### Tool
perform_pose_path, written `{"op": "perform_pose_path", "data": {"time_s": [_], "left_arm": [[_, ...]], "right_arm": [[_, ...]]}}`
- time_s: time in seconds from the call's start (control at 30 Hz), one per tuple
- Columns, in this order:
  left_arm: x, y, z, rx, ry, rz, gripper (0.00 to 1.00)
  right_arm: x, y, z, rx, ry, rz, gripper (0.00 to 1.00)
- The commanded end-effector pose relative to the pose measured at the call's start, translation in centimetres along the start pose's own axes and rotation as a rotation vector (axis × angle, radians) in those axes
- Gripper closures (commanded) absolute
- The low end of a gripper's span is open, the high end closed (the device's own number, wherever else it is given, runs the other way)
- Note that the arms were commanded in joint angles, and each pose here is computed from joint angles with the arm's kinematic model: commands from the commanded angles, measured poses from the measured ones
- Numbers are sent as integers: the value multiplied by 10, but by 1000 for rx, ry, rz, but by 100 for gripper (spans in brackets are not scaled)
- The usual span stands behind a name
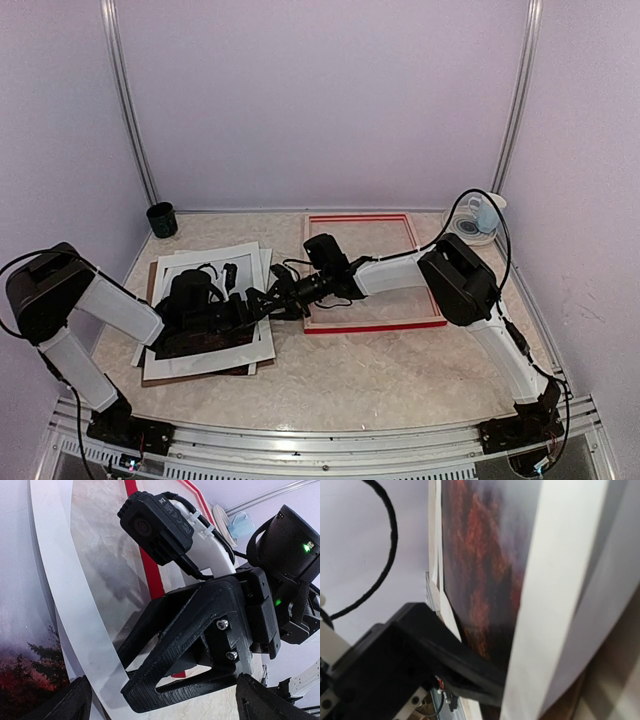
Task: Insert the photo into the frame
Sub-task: Pick up the mat board from the photo.
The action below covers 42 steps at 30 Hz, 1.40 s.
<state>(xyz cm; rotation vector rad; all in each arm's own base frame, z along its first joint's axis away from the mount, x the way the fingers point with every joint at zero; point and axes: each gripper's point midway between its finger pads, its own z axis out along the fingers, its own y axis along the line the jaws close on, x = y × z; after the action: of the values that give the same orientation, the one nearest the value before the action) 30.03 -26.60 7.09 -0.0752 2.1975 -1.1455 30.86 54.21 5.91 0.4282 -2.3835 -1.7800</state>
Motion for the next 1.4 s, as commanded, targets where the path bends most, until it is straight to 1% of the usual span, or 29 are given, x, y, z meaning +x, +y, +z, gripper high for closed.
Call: {"op": "perform_pose_path", "data": {"time_s": [0.0,0.1,0.23,0.33,0.47,0.57,0.83,1.03,1.17,1.37], "left_arm": [[-7,-7,4,28,-9,21,1],[-6,-4,2,15,-11,19,1],[-7,-4,0,12,-18,19,1],[-10,-6,-3,18,-29,23,1],[-16,-12,-7,31,-45,30,1],[-19,-14,-11,31,-54,38,1],[-36,-19,-29,-13,-115,85,1],[-58,-27,-50,-48,-207,138,1],[-66,-28,-60,-66,-254,146,1],[-67,-27,-62,-68,-267,139,1]], "right_arm": [[13,-45,2,66,32,91,66],[14,-46,2,67,31,94,70],[15,-48,1,68,32,100,78],[16,-49,2,64,35,101,88],[14,-48,2,59,32,100,97],[13,-46,1,59,28,97,100],[6,-32,-8,60,7,68,100],[0,-22,-20,71,-16,46,100],[-4,-11,-32,67,-40,29,100],[-8,13,-42,47,-58,-10,100]]}}
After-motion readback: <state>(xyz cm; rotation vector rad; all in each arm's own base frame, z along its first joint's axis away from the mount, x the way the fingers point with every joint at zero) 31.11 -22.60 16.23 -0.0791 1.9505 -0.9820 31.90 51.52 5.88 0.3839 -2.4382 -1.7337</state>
